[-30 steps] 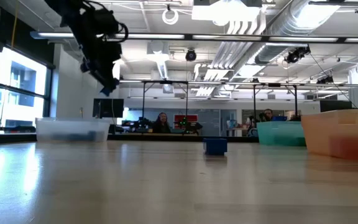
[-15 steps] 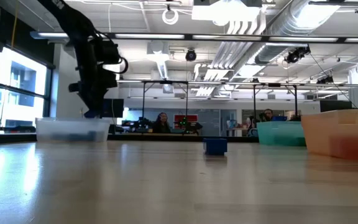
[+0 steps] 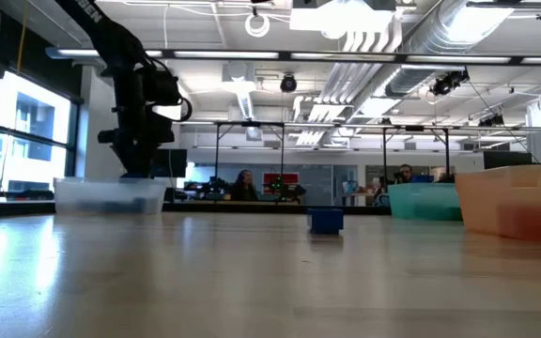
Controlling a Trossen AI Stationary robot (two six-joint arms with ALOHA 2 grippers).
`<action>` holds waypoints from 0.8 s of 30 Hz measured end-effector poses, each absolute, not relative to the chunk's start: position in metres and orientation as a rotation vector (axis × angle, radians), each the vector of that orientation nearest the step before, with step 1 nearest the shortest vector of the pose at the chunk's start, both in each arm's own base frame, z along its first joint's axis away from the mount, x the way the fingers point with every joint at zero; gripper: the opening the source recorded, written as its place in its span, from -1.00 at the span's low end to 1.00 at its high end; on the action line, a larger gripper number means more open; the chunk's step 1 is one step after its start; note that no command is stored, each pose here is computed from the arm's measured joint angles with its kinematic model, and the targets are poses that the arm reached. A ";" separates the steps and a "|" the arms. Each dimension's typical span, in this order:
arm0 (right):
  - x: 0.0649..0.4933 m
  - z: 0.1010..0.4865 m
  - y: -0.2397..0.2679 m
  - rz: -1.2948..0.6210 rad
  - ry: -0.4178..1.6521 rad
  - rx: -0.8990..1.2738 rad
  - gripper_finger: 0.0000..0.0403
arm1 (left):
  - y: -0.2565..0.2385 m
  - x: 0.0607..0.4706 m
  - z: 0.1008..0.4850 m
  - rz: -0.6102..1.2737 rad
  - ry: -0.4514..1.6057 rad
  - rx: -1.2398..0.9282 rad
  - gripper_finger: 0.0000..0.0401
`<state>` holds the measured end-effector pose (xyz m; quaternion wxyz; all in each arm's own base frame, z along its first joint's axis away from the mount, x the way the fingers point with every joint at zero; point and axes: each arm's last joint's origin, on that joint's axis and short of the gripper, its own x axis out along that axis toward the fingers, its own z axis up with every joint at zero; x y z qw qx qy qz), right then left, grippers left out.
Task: Sort & place blocks by color
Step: Put the blue game piece into the transparent bin, then put the orange game piece into the orange bin
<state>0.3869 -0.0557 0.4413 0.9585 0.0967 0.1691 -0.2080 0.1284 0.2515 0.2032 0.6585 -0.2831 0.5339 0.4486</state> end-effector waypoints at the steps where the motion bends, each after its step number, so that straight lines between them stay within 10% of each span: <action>1: 0.387 0.441 -0.056 -0.422 0.349 0.199 0.40 | 0.251 0.128 0.203 1.023 1.213 -0.637 -0.22; 24: 0.383 0.431 -0.050 -0.420 0.459 0.217 0.40 | 0.246 0.124 0.203 1.053 1.283 -0.655 0.06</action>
